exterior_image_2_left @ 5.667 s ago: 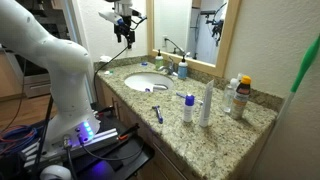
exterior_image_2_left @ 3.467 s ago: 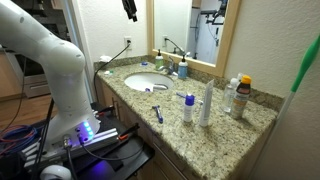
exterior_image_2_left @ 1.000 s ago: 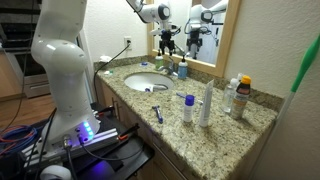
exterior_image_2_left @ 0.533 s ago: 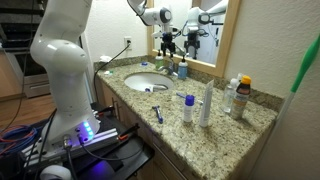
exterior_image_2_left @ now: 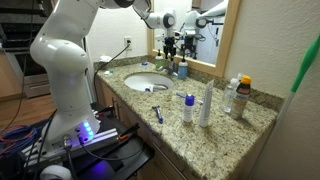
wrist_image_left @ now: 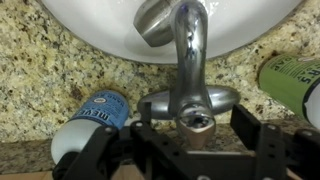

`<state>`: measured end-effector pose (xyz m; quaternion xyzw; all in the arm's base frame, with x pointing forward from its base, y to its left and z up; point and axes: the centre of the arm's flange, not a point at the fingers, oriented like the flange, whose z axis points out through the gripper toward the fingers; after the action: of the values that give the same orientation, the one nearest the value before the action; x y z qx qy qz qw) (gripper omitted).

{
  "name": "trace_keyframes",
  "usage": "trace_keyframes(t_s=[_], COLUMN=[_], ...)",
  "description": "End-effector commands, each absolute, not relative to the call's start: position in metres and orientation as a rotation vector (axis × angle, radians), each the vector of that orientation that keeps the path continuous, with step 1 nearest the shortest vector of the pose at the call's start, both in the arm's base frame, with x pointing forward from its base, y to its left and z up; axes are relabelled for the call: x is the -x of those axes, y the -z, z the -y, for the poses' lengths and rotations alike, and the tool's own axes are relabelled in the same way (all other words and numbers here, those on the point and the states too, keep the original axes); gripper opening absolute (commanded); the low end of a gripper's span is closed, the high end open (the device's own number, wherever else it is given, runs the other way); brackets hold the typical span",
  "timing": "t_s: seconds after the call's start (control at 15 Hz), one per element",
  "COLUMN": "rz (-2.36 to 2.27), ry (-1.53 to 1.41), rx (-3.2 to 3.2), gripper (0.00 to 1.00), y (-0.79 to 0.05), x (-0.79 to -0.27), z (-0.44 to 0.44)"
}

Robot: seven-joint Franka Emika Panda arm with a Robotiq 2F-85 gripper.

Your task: Push the faucet handle down

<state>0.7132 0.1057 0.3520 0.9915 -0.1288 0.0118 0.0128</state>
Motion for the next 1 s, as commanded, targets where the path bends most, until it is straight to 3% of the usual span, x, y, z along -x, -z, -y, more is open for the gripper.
trace_keyframes(t_s=[0.0,0.47,0.53,0.67,0.73,0.8,0.93], rz=[0.356,0.334,0.339,0.354,0.376,0.349,0.269], ry=[-0.004,0.069,0.082,0.104,0.123,0.113,0.076], rx=[-3.076,-3.010,-2.997,-2.979,-2.987,-2.998,-3.062], gripper=[0.53,0.03,0.01,0.00,0.06,0.26,0.37], y=[-0.365,-0.366,-0.361,-0.352,-0.350,-0.349,-0.361], x=[-0.692,-0.680,-0.679,-0.681,-0.682,-0.682,-0.670], z=[-0.104,-0.108,-0.107,-0.101,-0.096,-0.093,-0.086])
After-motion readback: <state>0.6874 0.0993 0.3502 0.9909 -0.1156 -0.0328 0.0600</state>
